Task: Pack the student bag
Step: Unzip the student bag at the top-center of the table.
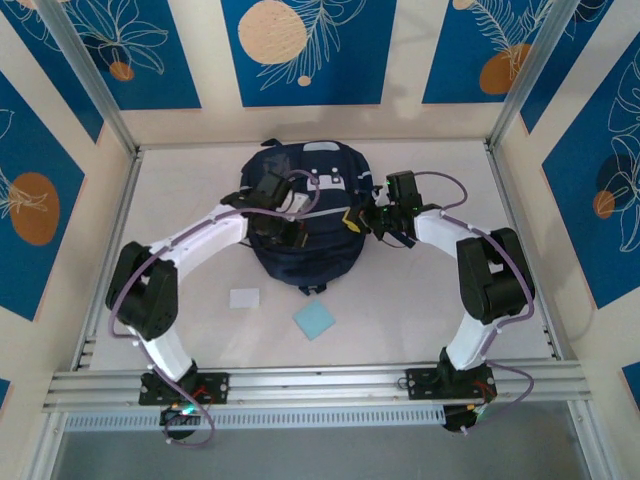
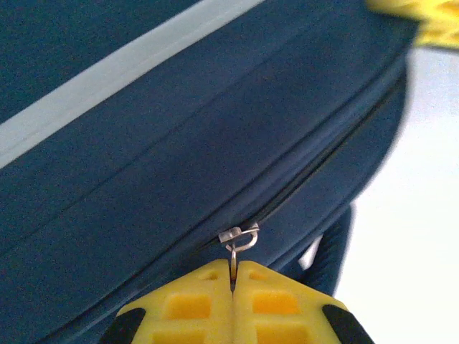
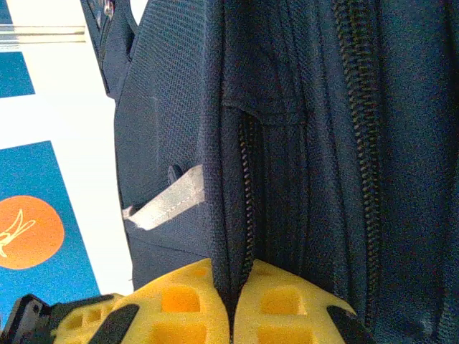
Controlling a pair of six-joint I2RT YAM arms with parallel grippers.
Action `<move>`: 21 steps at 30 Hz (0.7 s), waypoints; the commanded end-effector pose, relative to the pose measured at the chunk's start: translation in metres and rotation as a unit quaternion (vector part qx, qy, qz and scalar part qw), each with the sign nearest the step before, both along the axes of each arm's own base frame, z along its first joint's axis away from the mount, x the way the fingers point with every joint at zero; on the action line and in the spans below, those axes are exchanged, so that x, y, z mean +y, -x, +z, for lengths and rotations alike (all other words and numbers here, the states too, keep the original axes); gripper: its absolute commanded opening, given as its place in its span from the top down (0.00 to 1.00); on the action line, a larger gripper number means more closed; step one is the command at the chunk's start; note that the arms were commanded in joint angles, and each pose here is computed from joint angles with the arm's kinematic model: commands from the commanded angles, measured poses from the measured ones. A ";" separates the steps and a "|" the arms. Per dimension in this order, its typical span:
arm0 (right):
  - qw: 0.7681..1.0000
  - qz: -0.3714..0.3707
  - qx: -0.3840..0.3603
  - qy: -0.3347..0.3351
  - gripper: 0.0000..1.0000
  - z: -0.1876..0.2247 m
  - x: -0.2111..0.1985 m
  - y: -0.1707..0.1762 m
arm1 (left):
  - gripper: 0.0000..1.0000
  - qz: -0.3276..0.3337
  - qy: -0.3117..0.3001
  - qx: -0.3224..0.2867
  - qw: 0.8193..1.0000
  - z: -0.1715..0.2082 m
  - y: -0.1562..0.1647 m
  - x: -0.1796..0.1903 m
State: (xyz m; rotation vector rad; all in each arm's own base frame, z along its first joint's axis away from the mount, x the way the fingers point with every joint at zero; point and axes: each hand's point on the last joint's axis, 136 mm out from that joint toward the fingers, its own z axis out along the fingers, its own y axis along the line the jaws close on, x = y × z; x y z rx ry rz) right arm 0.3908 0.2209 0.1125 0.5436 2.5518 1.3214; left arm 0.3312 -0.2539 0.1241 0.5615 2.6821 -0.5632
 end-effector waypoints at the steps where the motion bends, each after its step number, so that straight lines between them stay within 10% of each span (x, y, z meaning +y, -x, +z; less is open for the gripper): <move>1: 0.998 0.005 -0.053 0.018 1.00 0.024 -0.014 -0.013 | 1.00 0.023 -0.092 0.032 0.995 -0.008 0.018 0.062; 7: 0.995 0.039 -0.085 0.030 1.00 0.036 -0.016 -0.017 | 1.00 0.082 -0.161 0.044 0.983 -0.020 0.005 0.121; 12: 0.988 0.095 -0.120 0.028 1.00 0.044 -0.012 -0.019 | 1.00 0.150 -0.261 -0.060 0.952 -0.018 -0.040 0.163; 17: 0.979 0.154 -0.132 0.032 1.00 0.040 -0.010 -0.021 | 1.00 0.152 -0.211 -0.215 0.941 0.000 -0.085 0.151; 21: 0.973 0.170 -0.156 0.023 1.00 0.050 -0.013 -0.030 | 1.00 0.074 -0.154 -0.226 0.959 -0.001 -0.090 0.127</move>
